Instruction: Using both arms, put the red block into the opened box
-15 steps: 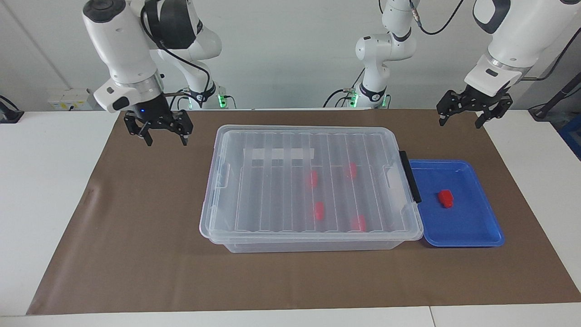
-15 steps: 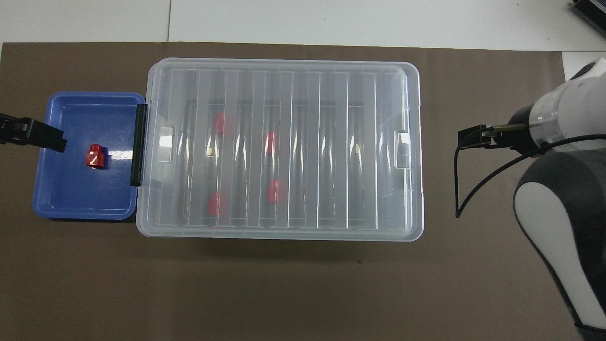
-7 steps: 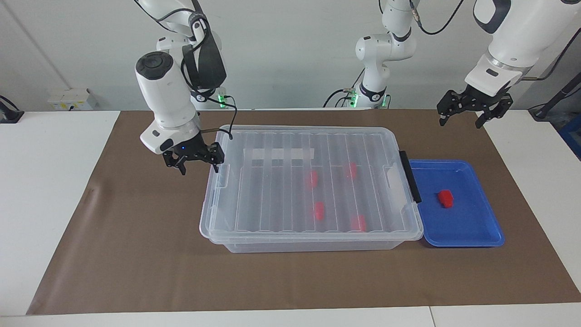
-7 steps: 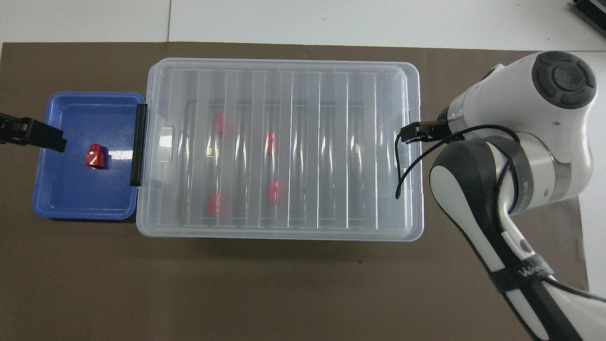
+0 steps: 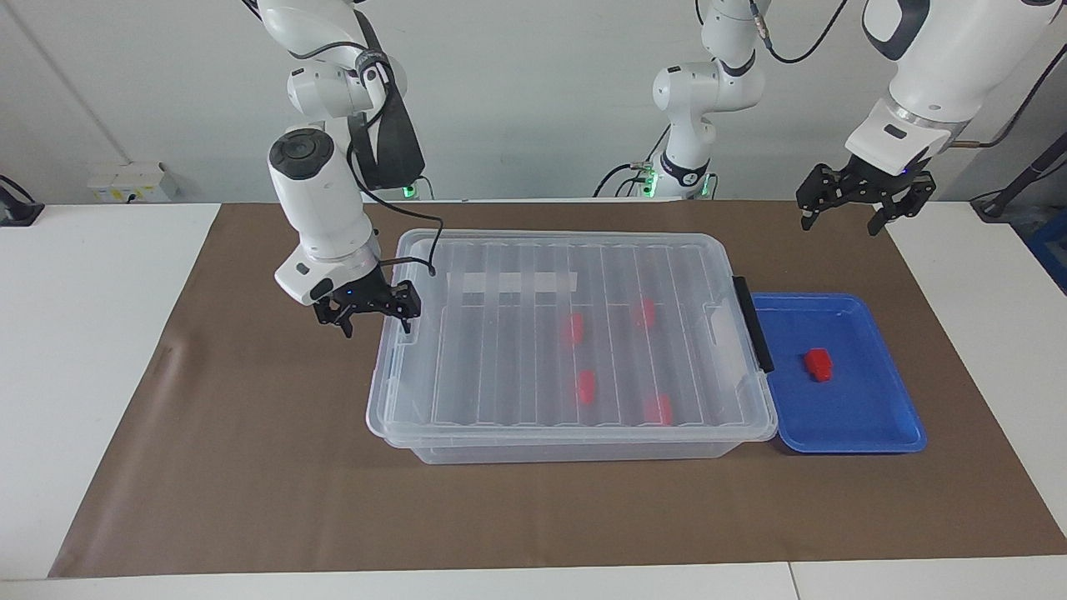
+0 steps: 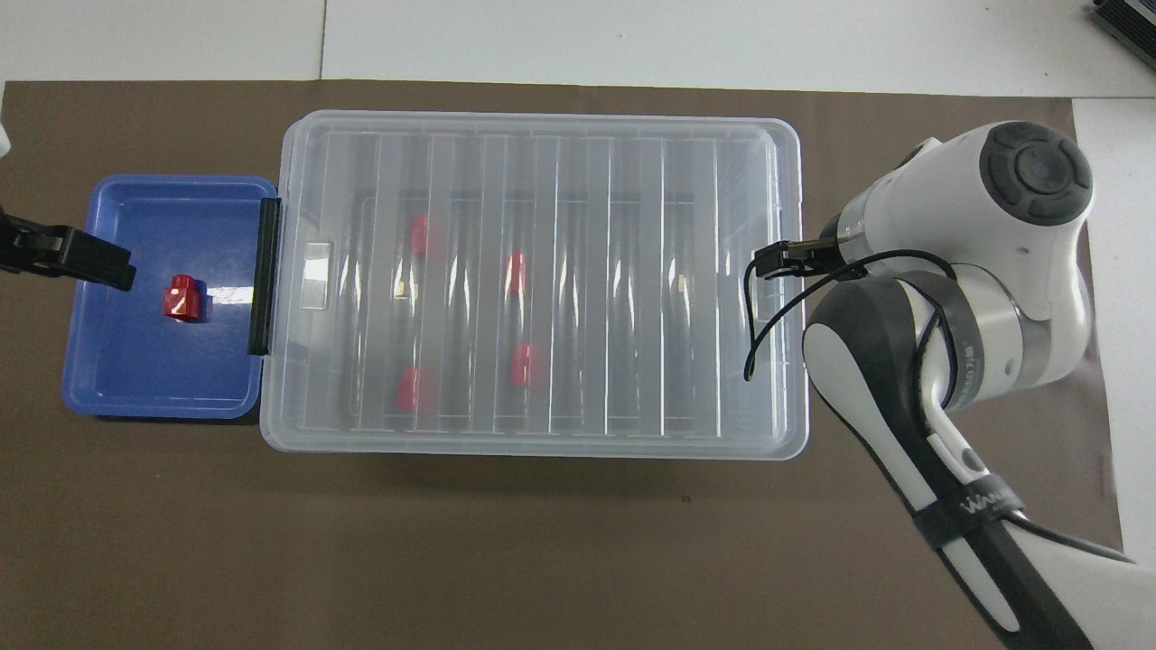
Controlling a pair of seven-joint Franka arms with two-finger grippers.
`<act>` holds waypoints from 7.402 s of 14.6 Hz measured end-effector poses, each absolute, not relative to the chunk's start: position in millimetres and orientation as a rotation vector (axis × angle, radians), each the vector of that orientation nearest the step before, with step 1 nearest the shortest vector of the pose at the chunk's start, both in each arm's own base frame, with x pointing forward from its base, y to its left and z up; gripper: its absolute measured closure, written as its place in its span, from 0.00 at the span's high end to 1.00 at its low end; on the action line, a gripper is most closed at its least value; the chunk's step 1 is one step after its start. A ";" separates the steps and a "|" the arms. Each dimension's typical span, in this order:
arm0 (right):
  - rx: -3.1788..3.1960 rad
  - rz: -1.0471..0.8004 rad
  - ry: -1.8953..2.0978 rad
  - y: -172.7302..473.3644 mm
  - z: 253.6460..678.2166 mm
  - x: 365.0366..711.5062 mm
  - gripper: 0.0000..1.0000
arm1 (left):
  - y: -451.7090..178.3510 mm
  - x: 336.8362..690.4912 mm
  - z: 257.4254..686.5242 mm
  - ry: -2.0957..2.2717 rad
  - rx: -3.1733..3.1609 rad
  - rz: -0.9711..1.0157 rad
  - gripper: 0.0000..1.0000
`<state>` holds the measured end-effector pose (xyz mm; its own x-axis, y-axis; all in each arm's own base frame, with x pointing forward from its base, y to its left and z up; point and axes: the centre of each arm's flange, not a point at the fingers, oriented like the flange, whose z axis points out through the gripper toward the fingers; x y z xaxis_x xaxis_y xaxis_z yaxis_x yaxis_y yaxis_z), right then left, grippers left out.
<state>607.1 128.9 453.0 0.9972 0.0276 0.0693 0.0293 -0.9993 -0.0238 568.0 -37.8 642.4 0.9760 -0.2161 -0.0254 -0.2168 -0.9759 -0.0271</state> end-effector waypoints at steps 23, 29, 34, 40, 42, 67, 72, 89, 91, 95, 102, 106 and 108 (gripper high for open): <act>-3.314 -0.129 -0.110 85.2 456.0 611.5 1.00 | 25.6 586.5 573.3 -0.067 -3.101 -0.194 1.00; -3.391 -0.098 -0.120 66.2 456.7 611.4 1.00 | 51.4 617.4 439.6 -0.085 -3.096 -0.303 1.00; -3.444 -0.058 -0.111 50.3 459.5 610.0 1.00 | 64.2 595.6 371.8 -0.101 -3.102 -0.255 1.00; -3.481 -0.029 -0.094 30.1 460.2 609.7 1.00 | 70.5 596.9 337.3 -0.113 -3.108 -0.233 1.00; -3.493 -0.020 -0.088 24.0 460.2 609.6 1.00 | 70.8 598.9 327.9 -0.113 -3.109 -0.237 1.00; -3.674 0.039 -0.181 9.8 473.0 603.6 1.00 | 40.2 627.9 511.0 -0.316 -3.201 0.037 0.34; -3.679 0.001 -0.182 14.8 489.0 603.7 1.00 | -82.9 631.9 559.5 -0.995 -3.172 0.005 0.34; -3.130 -0.067 0.275 -4.5 605.0 556.6 1.00 | -248.7 584.0 395.3 -0.725 -3.056 -0.244 0.34; -3.131 -0.055 0.275 -4.6 604.3 555.8 1.00 | -246.6 582.8 378.3 -0.639 -3.063 -0.219 0.34; -3.132 -0.047 0.276 -4.9 603.8 555.3 1.00 | -247.8 578.8 336.2 -0.537 -3.092 -0.224 0.34; -3.132 -0.035 0.276 -4.9 603.2 554.5 1.00 | -233.6 578.7 311.3 -0.443 -3.096 -0.225 0.34; -3.132 -0.035 0.276 -4.9 603.1 554.5 1.00 | -232.3 579.8 311.7 -0.443 -3.099 -0.235 0.71; -3.132 -0.035 0.276 -4.9 603.1 554.4 1.00 | -231.1 581.3 312.7 -0.456 -3.102 -0.248 0.95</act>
